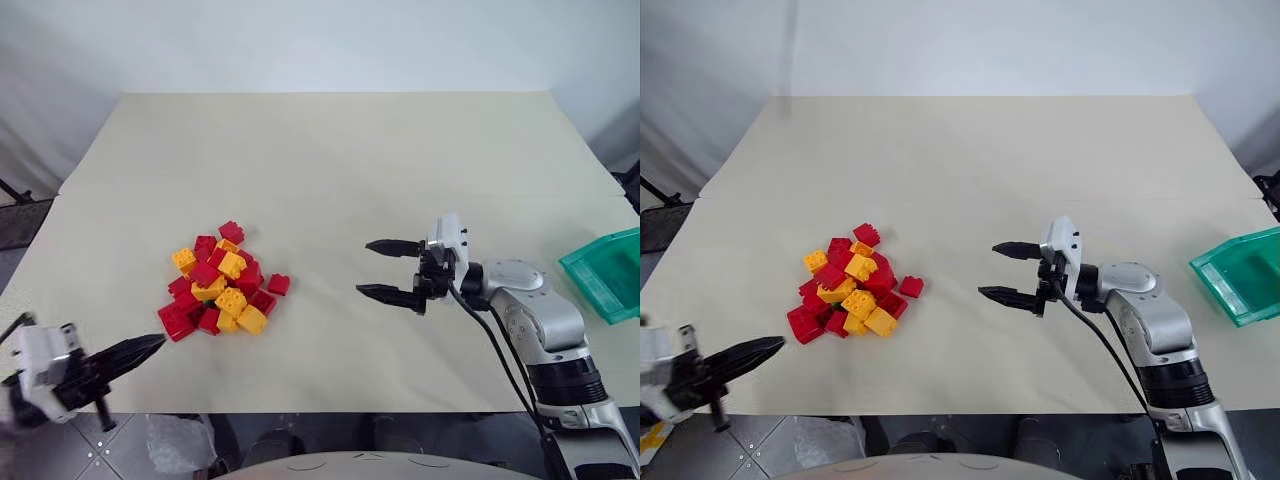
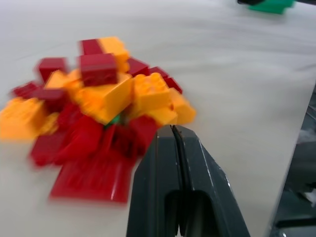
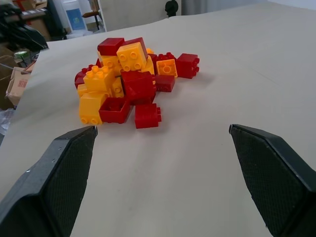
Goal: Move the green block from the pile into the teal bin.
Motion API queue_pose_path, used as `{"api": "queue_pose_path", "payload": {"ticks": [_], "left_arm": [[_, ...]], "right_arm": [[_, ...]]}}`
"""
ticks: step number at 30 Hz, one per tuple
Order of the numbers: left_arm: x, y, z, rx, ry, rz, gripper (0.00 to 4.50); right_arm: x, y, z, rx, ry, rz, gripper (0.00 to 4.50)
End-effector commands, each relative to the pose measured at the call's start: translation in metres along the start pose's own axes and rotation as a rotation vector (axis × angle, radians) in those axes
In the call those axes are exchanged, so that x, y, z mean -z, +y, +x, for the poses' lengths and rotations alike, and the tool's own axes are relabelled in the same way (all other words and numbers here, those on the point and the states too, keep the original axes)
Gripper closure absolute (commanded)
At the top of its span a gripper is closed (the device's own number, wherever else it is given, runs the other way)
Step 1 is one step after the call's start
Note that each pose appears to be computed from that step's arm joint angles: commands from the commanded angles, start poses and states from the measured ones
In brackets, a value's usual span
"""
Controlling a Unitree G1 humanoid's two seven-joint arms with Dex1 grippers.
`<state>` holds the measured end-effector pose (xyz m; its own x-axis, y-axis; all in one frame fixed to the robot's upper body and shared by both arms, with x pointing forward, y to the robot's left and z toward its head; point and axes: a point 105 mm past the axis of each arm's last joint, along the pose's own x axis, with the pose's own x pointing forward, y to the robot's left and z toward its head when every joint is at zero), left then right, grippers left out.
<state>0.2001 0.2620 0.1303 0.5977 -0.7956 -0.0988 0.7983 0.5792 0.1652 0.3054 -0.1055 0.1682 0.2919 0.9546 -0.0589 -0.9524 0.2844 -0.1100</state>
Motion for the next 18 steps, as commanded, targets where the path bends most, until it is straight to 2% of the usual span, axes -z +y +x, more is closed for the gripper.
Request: {"api": "queue_pose_path", "payload": {"ticks": [1, 5, 9, 18], "left_arm": [[0.005, 0.009, 0.016, 0.07, 0.038, 0.052, 4.49], [0.01, 0.034, 0.042, 0.092, 0.055, 0.107, 4.49], [-0.001, 0.062, 0.071, 0.101, 0.014, 0.163, 4.49], [0.015, 0.097, 0.093, 0.01, 0.13, 0.215, 4.49]], "right_arm": [[-0.008, 0.003, 0.001, 0.001, -0.026, -0.031, 0.0], [-0.006, 0.003, 0.002, 0.019, -0.027, -0.032, 0.0], [-0.004, 0.003, 0.001, 0.037, -0.028, -0.03, 0.0], [-0.003, 0.005, 0.0, 0.07, -0.035, -0.025, 0.0]]}}
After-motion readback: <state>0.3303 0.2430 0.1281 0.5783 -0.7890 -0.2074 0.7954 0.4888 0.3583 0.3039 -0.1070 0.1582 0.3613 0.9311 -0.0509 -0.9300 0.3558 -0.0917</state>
